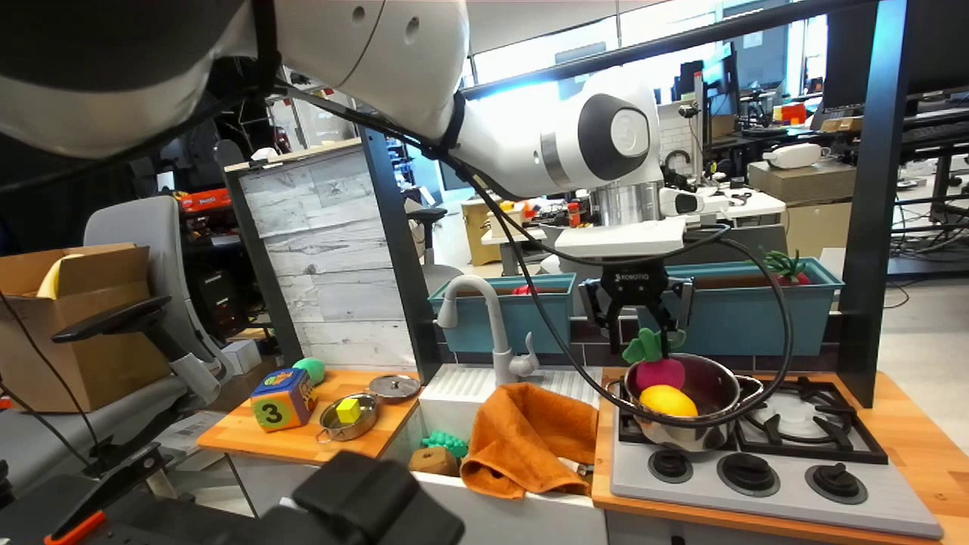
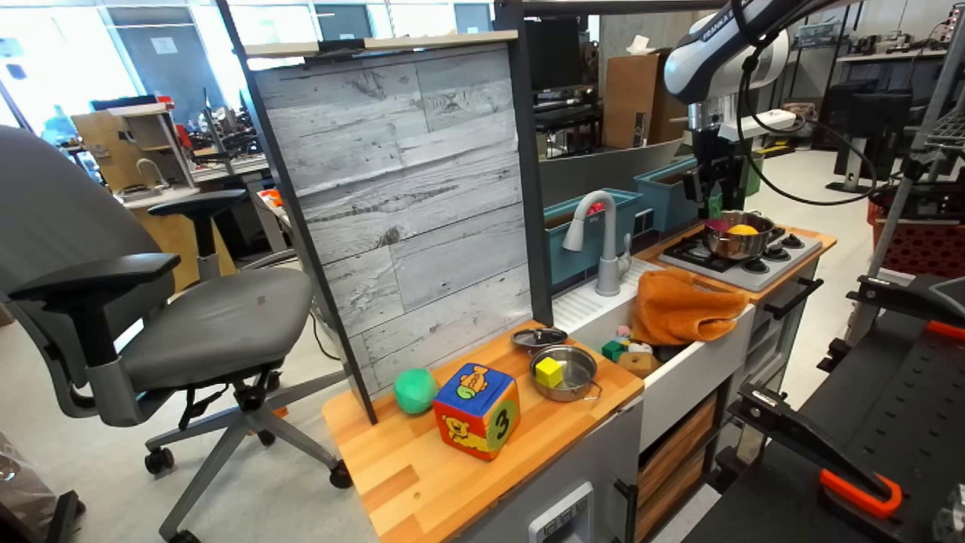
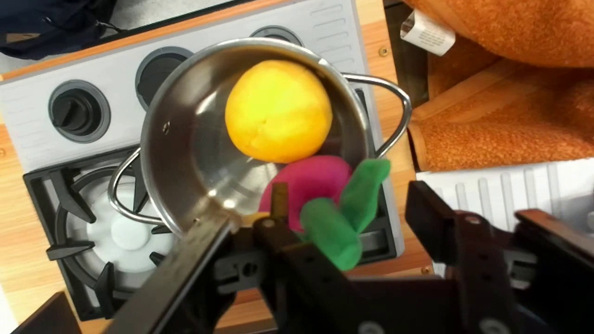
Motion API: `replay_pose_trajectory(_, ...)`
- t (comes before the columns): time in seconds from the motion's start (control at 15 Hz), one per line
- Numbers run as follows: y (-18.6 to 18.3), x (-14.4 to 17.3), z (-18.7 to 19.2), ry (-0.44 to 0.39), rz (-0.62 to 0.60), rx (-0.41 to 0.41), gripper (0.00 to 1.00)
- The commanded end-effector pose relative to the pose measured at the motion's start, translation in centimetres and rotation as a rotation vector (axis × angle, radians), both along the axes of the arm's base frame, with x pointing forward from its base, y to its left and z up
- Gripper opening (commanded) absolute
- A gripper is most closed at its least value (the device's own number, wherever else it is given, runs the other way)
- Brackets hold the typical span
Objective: Remove the purple plushy from the pot and put it in the sink
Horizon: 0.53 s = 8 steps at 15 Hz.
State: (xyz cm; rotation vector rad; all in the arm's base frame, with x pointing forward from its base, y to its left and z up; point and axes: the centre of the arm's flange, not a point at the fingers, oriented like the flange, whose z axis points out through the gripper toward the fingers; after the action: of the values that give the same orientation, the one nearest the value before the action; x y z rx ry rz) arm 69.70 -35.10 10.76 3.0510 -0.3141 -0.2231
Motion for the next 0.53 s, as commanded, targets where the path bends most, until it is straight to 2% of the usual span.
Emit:
replay_pose_trajectory(0.0,-1.7,3.1,-0.5,-0.009,-0.031,-0.044,0.35)
replay_pose_trajectory(0.33,-2.1,2.6,-0.5,-0.013,-0.054,-0.071,0.01)
replay_pose_trajectory(0.47,-2.2,1.7,0.0,0.001,-0.053,-0.079,0.00)
